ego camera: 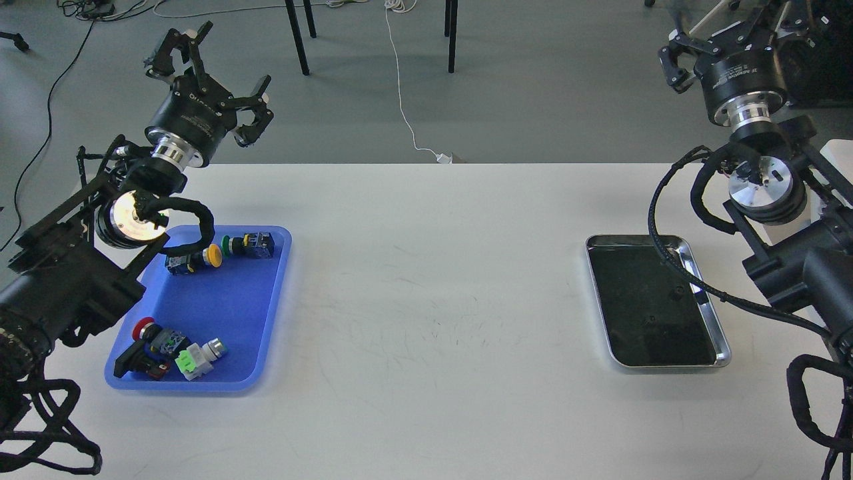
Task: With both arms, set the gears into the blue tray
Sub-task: 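Move the right gripper down toward the silver tray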
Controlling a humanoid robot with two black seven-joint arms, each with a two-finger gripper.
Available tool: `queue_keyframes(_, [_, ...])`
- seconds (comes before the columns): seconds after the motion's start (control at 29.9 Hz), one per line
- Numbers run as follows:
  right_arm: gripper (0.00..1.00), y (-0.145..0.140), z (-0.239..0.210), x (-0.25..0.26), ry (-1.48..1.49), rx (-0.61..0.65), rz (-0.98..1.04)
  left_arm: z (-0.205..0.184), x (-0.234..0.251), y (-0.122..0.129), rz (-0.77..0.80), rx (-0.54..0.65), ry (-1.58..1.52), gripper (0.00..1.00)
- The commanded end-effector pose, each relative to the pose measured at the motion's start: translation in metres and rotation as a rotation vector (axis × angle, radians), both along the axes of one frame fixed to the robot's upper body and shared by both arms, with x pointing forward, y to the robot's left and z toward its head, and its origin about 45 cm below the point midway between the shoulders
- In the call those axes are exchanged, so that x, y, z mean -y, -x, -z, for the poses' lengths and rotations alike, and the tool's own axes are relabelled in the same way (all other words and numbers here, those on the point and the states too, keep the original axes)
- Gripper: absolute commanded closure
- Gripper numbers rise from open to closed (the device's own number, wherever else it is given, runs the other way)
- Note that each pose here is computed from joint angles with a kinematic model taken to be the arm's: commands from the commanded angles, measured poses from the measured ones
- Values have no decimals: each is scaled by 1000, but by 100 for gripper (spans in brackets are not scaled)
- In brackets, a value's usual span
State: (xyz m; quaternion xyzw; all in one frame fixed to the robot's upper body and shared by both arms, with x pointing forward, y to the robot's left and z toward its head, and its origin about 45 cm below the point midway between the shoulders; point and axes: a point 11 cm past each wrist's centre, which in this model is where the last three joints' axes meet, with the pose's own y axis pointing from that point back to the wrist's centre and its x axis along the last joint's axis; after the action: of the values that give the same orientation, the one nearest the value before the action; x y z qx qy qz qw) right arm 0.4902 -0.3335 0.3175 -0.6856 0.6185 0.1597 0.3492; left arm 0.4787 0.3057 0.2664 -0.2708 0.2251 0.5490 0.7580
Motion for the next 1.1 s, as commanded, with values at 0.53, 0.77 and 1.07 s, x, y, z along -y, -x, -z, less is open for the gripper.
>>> queue_keyframes(0.53, [1, -13, -74, -26, 721, 32, -246, -6, -14, -2, -53, -11, -25, 2])
queue_keyframes(0.77, [1, -3, -101, -80, 1187, 33, -449, -7, -10, -2, -38, -7, -26, 2])
queue_keyframes(1.07, [2, 54, -66, -92, 1717, -71, -765, -22, 2, 2, 13, 24, -23, 2])
